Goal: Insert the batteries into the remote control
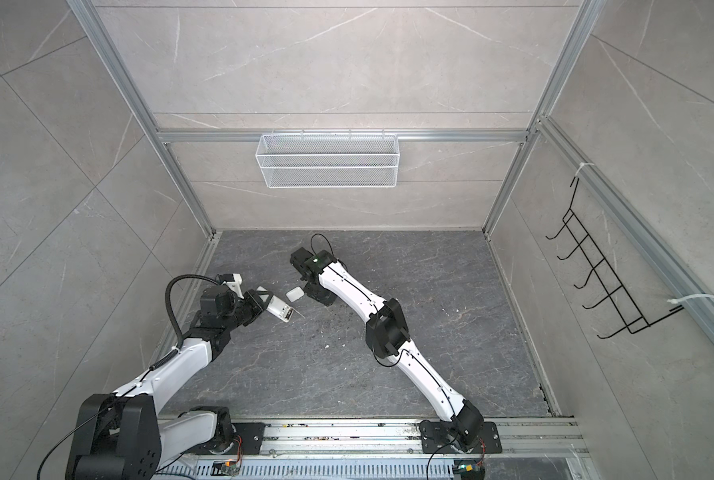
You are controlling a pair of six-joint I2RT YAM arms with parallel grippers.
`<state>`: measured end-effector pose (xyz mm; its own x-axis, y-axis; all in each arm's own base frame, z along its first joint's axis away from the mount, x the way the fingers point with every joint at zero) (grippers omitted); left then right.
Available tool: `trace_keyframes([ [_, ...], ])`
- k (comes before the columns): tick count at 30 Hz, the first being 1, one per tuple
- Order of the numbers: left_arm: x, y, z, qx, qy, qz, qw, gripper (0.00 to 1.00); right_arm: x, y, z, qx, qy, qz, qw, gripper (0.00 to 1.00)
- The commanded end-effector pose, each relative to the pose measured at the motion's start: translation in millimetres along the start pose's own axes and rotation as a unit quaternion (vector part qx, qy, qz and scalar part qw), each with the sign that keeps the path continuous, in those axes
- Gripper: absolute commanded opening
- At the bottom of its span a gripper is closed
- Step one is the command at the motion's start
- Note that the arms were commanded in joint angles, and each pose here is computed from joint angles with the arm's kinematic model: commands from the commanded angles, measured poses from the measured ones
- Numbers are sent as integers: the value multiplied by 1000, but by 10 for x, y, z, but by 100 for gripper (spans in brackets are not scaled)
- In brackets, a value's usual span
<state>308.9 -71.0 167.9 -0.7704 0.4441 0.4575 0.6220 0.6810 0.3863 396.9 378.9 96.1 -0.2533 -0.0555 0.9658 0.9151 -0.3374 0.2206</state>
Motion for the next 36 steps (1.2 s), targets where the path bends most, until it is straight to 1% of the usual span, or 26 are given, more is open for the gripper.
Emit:
trace_keyframes([
  [1, 19, 41, -93, -6, -27, -6, 1000, 0, -147, -46, -97, -4, -29, 12, 999, 42],
  [6, 6, 48, -109, -3, -30, -3, 1000, 0, -194, -37, -144, -1, -35, 21, 999, 40],
  [12, -26, 49, -147, 4, -47, 3, 999, 0, -320, -68, -172, 0, -43, 29, 999, 33],
  [19, -31, 55, -226, -2, -59, 18, 998, 0, -477, -73, -245, -4, -54, 47, 997, 18],
  [28, -22, 70, -276, 1, -67, 21, 998, 0, -494, -22, -306, -5, -59, 52, 997, 17],
  [31, -41, 58, -267, 9, -73, 24, 997, 0, -482, -23, -318, -7, -59, 58, 997, 13],
  [34, -88, 38, -294, 12, -97, 34, 995, 0, -362, -10, -329, -11, -58, 59, 997, 13],
  [36, -146, 19, -330, 12, -119, 54, 991, 0, -179, 37, -358, -15, -58, 49, 997, 13],
])
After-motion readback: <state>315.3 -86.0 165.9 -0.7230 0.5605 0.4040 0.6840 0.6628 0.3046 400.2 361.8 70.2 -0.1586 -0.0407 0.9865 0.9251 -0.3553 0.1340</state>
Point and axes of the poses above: each gripper's point midway between its finger pads, its own x axis back along the fingers, its own z axis along the line the jaws close on, y = z × x, the point moved 5 cm from there along x, back along the fingers, and after that the axes turned 6 degrees about x, right-handed, at the moved point
